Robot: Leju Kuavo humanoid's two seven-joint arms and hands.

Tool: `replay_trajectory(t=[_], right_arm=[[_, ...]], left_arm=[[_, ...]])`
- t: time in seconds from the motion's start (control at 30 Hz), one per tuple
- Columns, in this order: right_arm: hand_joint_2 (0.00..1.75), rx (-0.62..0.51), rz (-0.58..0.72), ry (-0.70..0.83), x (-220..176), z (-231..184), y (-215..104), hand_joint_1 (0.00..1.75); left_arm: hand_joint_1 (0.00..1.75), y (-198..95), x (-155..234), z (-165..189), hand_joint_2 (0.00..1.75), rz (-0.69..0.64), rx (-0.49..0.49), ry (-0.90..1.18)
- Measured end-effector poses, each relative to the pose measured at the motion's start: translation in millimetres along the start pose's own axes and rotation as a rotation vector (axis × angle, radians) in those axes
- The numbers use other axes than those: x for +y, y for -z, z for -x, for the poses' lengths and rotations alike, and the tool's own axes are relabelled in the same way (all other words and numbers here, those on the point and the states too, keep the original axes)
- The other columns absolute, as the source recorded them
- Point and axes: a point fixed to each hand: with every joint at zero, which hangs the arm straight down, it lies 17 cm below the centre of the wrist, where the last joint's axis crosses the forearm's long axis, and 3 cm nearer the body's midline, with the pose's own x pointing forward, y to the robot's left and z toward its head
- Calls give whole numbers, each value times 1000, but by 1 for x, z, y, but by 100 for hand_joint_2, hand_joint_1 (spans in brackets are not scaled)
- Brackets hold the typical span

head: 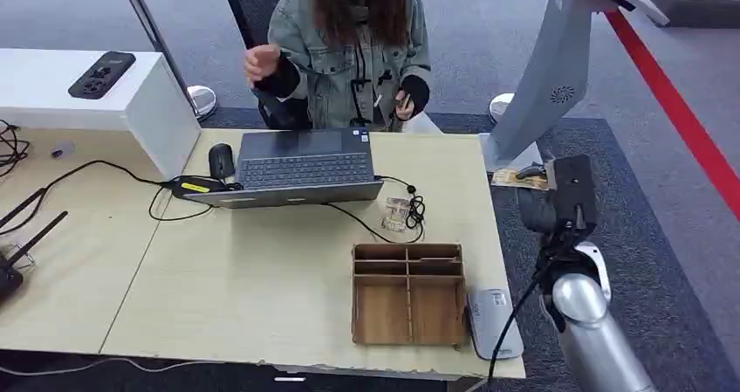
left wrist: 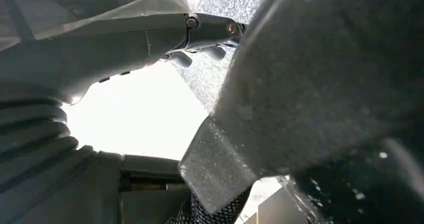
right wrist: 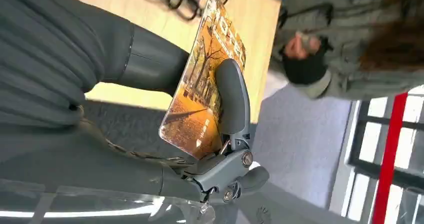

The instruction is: Pass the card to the sensor for recognition and then transmit it.

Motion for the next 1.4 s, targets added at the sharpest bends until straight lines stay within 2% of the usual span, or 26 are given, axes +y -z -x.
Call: replay_trajectory(t=[0.17,0.37,0.63,1.1,1.4], right_arm=[[175,59,24,-60,-23,28,-19,168],[175,140,11,-76,-29,63,-43,175],[175,229,-57,-78,-12,94,-68,175],[175,370,-230,-116,45,142,-106,175],[175,429,-255,-140,47,163,-118,175]], left_arm=[[0,0,-3,-1,0,11,-9,-18],[0,0,-5,-2,0,20,-16,-35],[0,1,-7,-4,0,30,-23,-51],[0,1,-11,-5,0,43,-25,-67],[0,0,-12,-5,0,49,-24,-80]])
